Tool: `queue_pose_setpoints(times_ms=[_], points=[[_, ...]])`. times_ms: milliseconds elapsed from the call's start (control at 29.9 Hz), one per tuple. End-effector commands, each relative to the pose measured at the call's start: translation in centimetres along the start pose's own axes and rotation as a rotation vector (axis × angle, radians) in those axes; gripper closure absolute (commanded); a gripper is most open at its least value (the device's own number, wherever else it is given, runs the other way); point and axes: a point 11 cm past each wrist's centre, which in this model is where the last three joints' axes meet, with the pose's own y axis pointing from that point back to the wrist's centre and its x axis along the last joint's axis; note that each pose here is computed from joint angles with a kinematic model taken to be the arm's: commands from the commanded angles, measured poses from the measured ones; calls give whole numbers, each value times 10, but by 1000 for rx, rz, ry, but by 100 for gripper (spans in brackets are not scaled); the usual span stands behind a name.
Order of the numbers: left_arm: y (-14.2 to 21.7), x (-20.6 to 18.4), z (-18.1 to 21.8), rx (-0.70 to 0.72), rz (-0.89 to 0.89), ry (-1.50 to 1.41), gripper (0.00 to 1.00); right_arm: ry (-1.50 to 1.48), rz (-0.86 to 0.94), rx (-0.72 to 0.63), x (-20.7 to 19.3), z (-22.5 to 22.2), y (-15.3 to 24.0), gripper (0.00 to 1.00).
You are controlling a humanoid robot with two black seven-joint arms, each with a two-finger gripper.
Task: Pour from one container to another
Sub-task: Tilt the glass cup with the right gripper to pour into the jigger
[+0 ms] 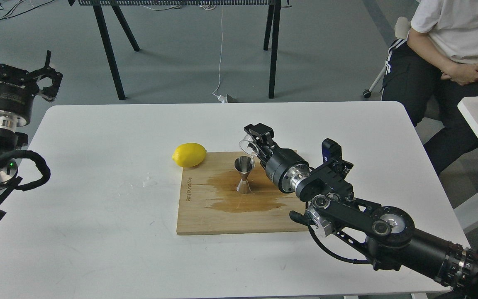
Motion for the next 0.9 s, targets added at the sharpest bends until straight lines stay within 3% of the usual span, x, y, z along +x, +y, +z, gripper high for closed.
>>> queue_pose_setpoints(times_ms=[0,869], points=[[0,-1,0,0,-1,1,0,17,0,-3,-1,1,0,78],[0,0,1,0,-3,1,0,136,-53,26,-13,-12,-7,78]])
